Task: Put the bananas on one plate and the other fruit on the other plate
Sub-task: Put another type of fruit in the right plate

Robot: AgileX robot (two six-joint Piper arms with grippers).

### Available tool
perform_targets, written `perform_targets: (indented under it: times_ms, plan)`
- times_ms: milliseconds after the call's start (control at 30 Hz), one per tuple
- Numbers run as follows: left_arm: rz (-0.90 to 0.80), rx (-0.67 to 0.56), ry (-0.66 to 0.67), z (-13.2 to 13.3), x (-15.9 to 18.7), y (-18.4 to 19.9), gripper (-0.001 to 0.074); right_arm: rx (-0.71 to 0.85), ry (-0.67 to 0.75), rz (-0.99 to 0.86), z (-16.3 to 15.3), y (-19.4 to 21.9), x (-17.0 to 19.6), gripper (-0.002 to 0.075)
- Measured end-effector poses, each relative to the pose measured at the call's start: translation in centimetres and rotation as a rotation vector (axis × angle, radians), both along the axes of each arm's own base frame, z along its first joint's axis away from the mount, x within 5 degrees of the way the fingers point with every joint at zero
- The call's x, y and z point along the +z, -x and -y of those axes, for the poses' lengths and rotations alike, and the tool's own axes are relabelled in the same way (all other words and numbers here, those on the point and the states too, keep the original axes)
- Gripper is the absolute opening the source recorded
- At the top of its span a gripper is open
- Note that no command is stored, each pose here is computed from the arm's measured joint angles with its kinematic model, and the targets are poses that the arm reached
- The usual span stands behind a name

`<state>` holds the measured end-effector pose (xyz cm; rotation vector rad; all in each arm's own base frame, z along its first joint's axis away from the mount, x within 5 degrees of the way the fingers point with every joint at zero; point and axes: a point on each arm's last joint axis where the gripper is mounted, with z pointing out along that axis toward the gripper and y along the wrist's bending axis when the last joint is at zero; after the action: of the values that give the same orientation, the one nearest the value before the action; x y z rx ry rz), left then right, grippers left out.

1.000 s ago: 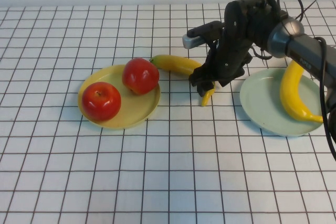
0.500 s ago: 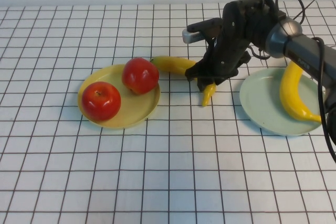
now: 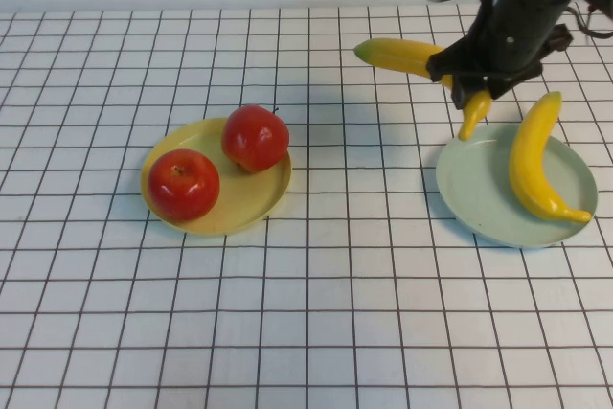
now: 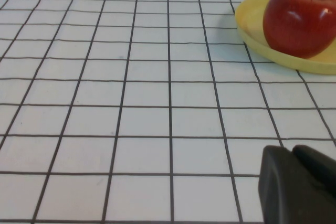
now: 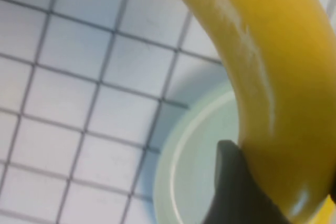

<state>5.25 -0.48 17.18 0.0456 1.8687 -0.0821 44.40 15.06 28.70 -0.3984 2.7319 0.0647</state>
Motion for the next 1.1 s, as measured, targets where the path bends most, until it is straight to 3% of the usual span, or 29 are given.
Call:
perform_targets:
  times_ms: [167,433,600,1100]
  plan:
    - [0.000,0.000,0.000,0.0,0.0,0.0,-0.0002,-0.033,-0.001,-0.022,1.8,3.2,0.5,0.0316]
    - [0.000,0.000,0.000,0.0,0.0,0.0,-0.0002,-0.150,-0.011,-0.039,3.7,8.6,-4.5,0.0316]
    - [0.000,0.000,0.000,0.0,0.0,0.0,-0.0002,-0.170,-0.002,-0.041,4.0,9.1,-6.3,0.0316]
    - [0.000,0.000,0.000,0.0,0.0,0.0,-0.0002,-0.166,0.026,-0.044,4.2,8.9,-6.7,0.0344]
